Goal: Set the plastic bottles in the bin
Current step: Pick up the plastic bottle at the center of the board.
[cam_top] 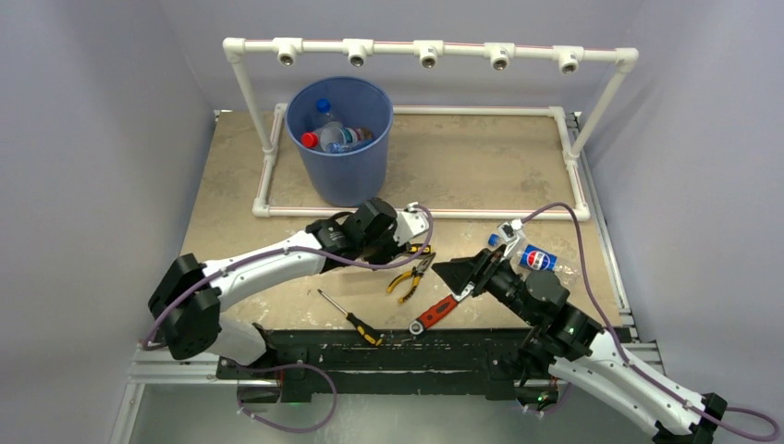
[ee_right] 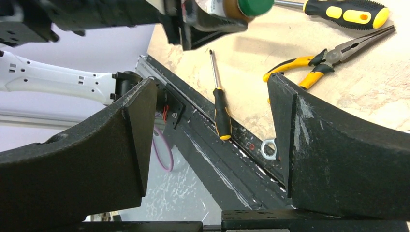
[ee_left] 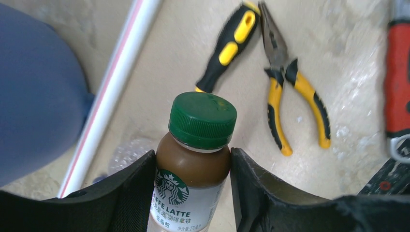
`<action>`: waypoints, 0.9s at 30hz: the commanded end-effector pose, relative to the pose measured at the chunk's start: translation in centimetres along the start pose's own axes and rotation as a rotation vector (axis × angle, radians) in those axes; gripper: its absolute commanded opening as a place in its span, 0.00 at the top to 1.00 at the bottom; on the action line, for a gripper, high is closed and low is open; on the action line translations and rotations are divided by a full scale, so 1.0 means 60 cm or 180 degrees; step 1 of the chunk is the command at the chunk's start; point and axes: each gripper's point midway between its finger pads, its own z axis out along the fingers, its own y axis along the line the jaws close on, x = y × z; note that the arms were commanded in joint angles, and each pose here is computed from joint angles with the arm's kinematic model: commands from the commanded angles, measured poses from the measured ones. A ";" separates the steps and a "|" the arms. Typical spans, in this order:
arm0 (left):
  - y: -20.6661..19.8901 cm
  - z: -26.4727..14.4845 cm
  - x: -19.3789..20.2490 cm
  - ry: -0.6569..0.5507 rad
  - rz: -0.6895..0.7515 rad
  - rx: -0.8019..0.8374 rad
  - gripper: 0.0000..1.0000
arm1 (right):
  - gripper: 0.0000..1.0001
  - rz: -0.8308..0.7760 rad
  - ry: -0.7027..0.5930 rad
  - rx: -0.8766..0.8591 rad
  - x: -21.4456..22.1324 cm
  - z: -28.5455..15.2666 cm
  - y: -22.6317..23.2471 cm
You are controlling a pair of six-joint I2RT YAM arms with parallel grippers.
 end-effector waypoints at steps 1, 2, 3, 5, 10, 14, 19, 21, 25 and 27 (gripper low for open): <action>0.027 -0.063 -0.107 -0.0726 -0.0279 -0.0108 1.00 | 0.17 -0.0083 -0.0252 -0.0225 -0.041 -0.009 0.036; 0.030 -0.075 -0.121 -0.0827 -0.0340 -0.0110 1.00 | 0.17 -0.0117 -0.0257 -0.0262 -0.042 -0.011 0.040; 0.034 -0.089 -0.135 -0.0933 -0.0413 -0.0118 1.00 | 0.17 -0.0153 -0.0278 -0.0330 -0.045 -0.013 0.047; 0.040 -0.118 -0.166 -0.1170 -0.0563 -0.0115 1.00 | 0.17 -0.0254 -0.0334 -0.0510 -0.053 -0.020 0.065; 0.043 -0.210 -0.248 -0.2007 -0.1056 0.0084 1.00 | 0.14 -0.0519 -0.0477 -0.0995 -0.060 -0.034 0.104; 0.025 -0.290 -0.300 -0.2822 -0.1440 0.0522 1.00 | 0.09 -0.0648 -0.0591 -0.1329 -0.066 -0.041 0.133; 0.009 -0.383 -0.324 -0.3773 -0.1832 0.1044 1.00 | 0.02 -0.0741 -0.0927 -0.1549 -0.099 -0.052 0.161; 0.004 -0.403 -0.326 -0.4000 -0.2096 0.1281 1.00 | 0.01 -0.0784 -0.1056 -0.1658 -0.112 -0.057 0.175; 0.005 -0.422 -0.318 -0.4353 -0.2533 0.1601 1.00 | 0.01 -0.0894 -0.1144 -0.1818 -0.126 -0.050 0.203; 0.007 -0.425 -0.313 -0.4477 -0.2701 0.1705 1.00 | 0.01 -0.0943 -0.1115 -0.1841 -0.130 -0.038 0.215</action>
